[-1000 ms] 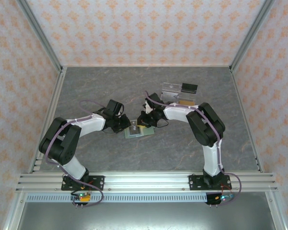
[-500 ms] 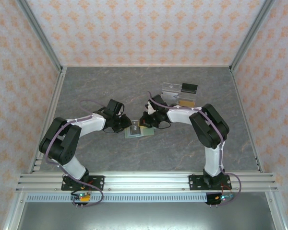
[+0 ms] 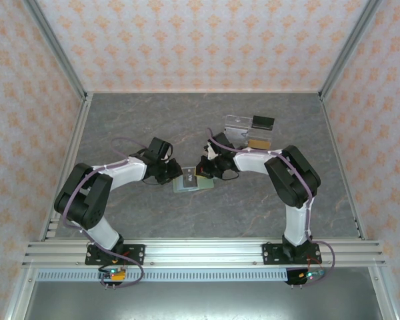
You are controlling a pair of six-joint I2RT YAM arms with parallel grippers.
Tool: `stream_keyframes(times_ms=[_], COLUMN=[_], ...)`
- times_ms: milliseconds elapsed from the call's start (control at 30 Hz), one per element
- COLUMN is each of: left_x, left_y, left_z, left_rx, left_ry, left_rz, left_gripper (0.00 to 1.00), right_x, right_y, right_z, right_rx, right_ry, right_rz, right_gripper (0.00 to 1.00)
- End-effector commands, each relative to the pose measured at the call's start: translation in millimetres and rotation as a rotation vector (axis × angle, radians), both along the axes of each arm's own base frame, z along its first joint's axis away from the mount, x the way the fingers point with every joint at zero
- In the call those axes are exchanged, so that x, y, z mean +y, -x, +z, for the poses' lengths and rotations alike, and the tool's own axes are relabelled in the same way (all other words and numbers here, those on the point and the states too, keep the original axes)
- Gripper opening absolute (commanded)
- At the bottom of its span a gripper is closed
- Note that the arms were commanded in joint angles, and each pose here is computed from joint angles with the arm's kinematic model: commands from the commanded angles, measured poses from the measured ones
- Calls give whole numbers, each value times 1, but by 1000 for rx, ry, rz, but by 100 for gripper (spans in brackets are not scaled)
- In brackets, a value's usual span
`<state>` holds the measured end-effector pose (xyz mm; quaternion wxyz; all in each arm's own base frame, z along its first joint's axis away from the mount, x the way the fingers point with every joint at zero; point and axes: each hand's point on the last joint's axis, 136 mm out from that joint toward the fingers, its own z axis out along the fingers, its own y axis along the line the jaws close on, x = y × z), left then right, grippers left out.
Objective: Take the credit cards out of the card holder
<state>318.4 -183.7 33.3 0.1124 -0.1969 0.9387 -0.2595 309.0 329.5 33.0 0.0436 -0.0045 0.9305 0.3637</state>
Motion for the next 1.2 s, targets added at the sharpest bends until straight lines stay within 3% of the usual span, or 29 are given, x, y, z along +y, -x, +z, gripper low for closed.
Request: stream_keyframes(times_ms=[0,267,600,1033,1167], left_x=[-11,-23,-5,-1,-5], left_y=[-5,-9,2,-1,-5], left_z=[26,20,-9,-1,9], left_rx=[-56,-54,30,20,-4], left_ry=[39,64,-38,-44,-27], left_rz=[-49,-70,-32,-30,-40], left_gripper=[16,14,8,7,7], right_x=[-7,-6,-10,-16,-11], right_y=[-5,-5,-8,-7,-6], right_z=[0,-3,0,7,11], right_rx=[-18,-8,-21,-41,-34], right_ry=[16,15,4,-25,-57], right_rz=[-35,-40,-63,-55,-48], right_gripper=[4,5,3,1,5])
